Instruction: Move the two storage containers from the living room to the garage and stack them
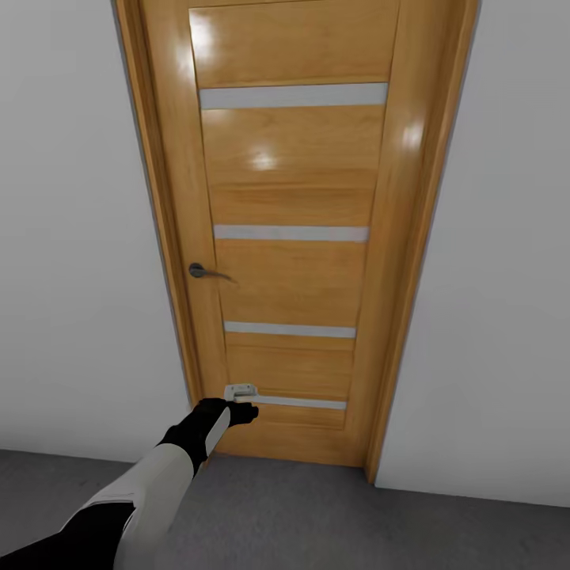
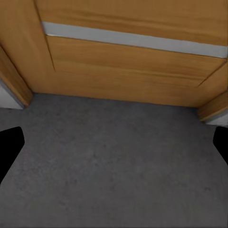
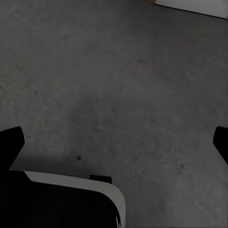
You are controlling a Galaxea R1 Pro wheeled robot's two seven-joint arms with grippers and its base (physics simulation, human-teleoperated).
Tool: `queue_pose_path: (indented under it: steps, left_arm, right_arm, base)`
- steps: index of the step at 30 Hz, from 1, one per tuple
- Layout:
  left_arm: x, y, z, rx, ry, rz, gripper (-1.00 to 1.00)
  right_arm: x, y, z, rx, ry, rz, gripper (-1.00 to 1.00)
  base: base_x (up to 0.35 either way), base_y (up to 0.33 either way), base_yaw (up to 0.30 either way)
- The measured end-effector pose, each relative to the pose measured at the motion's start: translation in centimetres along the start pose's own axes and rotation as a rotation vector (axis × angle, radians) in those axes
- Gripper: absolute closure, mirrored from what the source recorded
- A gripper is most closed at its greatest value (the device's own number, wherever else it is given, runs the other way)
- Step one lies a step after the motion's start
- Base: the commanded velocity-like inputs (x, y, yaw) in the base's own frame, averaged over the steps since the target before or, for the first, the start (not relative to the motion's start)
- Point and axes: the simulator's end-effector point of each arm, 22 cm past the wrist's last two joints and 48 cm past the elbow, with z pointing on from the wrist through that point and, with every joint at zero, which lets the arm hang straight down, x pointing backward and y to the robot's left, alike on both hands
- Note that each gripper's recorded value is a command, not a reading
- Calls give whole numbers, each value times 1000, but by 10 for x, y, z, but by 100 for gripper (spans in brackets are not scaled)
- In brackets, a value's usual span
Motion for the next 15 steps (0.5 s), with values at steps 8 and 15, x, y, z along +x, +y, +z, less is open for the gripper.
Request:
queue_pose_path:
  steps: [8,15]
  left_arm:
    - [0,0,0,-2,0,0,-100]
    - [0,0,0,-2,0,-1,-100]
  right_arm:
    - [1,0,0,-1,5,-1,-100]
    - [1,0,0,0,5,0,-100]
  base:
    - [319,0,0]
    - [328,1,0]
